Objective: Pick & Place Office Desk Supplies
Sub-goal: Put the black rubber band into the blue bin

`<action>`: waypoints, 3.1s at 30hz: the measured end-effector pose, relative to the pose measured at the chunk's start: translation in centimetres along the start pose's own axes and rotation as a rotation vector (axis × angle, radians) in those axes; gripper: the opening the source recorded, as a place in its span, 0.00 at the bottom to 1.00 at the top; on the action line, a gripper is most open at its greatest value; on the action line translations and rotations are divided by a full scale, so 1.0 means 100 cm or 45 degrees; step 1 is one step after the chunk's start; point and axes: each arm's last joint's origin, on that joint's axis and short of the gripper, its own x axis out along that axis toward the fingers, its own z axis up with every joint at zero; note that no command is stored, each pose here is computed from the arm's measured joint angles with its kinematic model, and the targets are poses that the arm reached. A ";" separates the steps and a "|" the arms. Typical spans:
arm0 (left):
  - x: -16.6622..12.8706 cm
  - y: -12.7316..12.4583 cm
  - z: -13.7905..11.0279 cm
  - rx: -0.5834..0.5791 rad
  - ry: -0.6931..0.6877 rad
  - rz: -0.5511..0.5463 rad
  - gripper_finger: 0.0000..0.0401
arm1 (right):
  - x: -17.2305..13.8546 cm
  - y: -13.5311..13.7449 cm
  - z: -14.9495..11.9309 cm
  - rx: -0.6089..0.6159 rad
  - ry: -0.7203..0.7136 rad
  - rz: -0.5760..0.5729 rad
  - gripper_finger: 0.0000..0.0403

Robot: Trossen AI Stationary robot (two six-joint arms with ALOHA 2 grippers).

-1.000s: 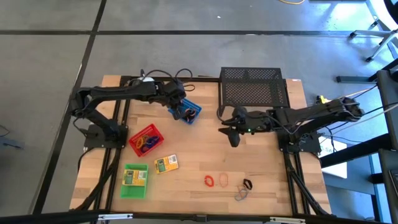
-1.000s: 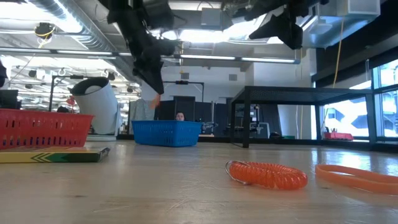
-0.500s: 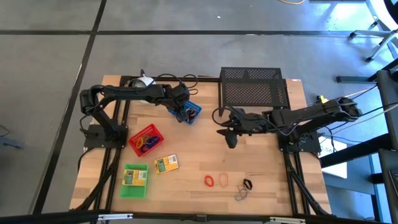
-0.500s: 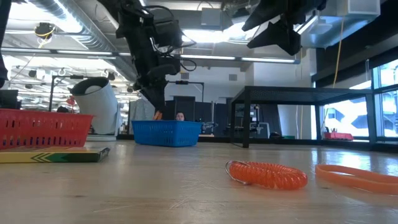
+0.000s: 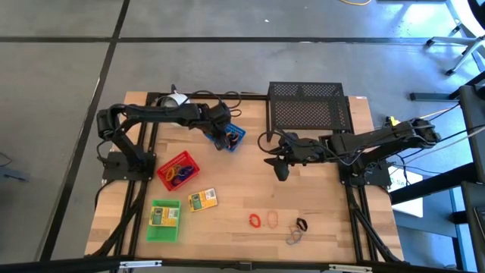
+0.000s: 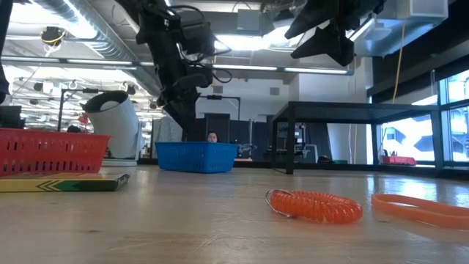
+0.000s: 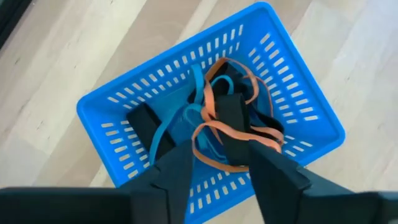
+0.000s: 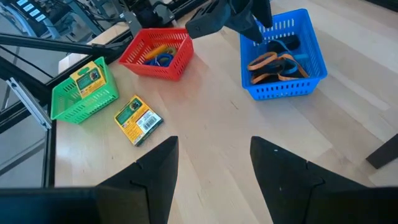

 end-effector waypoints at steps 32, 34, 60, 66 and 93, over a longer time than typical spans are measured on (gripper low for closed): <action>-0.050 -0.047 -0.008 0.139 -0.179 -0.288 0.48 | -0.014 0.063 -0.151 -0.051 1.155 0.066 0.51; -0.051 -0.049 -0.009 0.149 -0.179 -0.292 0.48 | -0.010 0.064 -0.161 -0.096 1.162 0.030 0.51; -0.052 -0.054 -0.006 0.102 -0.235 -0.301 0.47 | 0.021 0.060 -0.197 -0.554 1.087 -0.036 0.15; -0.052 -0.054 -0.006 0.102 -0.235 -0.300 0.46 | 0.022 0.068 -0.197 -0.552 1.069 0.083 0.02; -0.058 -0.074 -0.003 0.286 -0.335 -0.491 0.45 | 0.005 0.056 -0.144 -0.193 0.245 -0.387 0.01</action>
